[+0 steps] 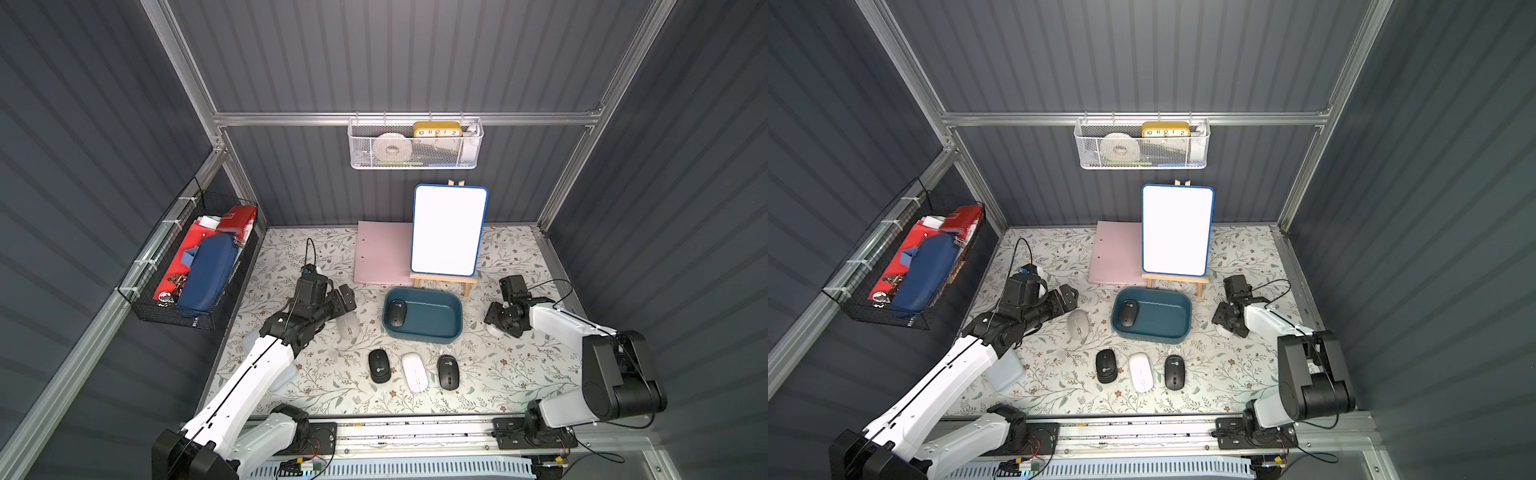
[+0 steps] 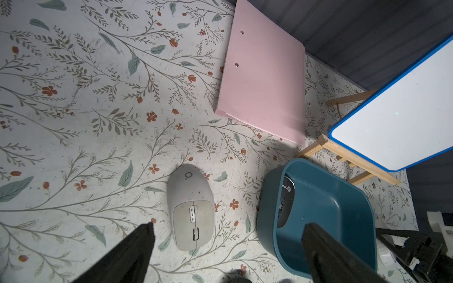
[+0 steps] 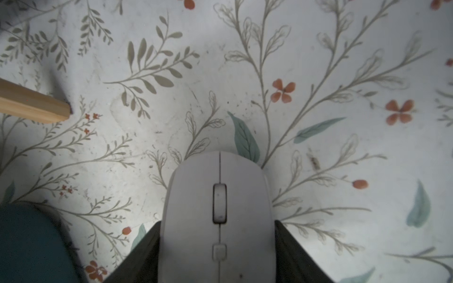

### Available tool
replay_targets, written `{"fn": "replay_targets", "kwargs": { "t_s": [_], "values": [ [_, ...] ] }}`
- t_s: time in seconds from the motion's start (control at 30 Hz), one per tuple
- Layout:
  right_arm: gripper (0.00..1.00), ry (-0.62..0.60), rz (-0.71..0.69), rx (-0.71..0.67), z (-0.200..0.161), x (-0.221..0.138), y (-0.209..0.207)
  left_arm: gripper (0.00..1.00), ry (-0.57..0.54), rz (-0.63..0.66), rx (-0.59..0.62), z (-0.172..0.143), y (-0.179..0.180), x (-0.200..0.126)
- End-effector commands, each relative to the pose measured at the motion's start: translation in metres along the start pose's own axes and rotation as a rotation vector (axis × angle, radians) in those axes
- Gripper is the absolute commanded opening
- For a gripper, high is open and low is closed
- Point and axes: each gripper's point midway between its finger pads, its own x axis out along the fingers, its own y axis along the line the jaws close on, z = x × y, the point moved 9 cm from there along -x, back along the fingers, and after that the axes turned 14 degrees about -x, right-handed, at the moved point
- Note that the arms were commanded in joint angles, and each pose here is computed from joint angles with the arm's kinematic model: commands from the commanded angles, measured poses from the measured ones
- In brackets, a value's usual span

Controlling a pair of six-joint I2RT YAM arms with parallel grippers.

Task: Take out the mouse from the storage box
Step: Place the mouse at the center of the board.

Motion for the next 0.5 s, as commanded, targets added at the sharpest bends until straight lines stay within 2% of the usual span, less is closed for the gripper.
{"fn": "replay_targets", "kwargs": {
  "t_s": [0.0,0.27,0.47],
  "values": [
    [0.68,-0.018,0.012,0.015,0.003,-0.003,0.001,0.99,0.016,-0.007,0.035,0.003,-0.005,0.0],
    [0.8,-0.065,0.027,0.01,0.005,-0.024,0.0,0.99,0.026,-0.028,0.095,0.005,-0.025,0.006],
    [0.8,-0.172,0.091,0.002,0.004,-0.067,0.005,1.0,0.156,-0.044,0.255,-0.04,-0.087,0.033]
  ]
}}
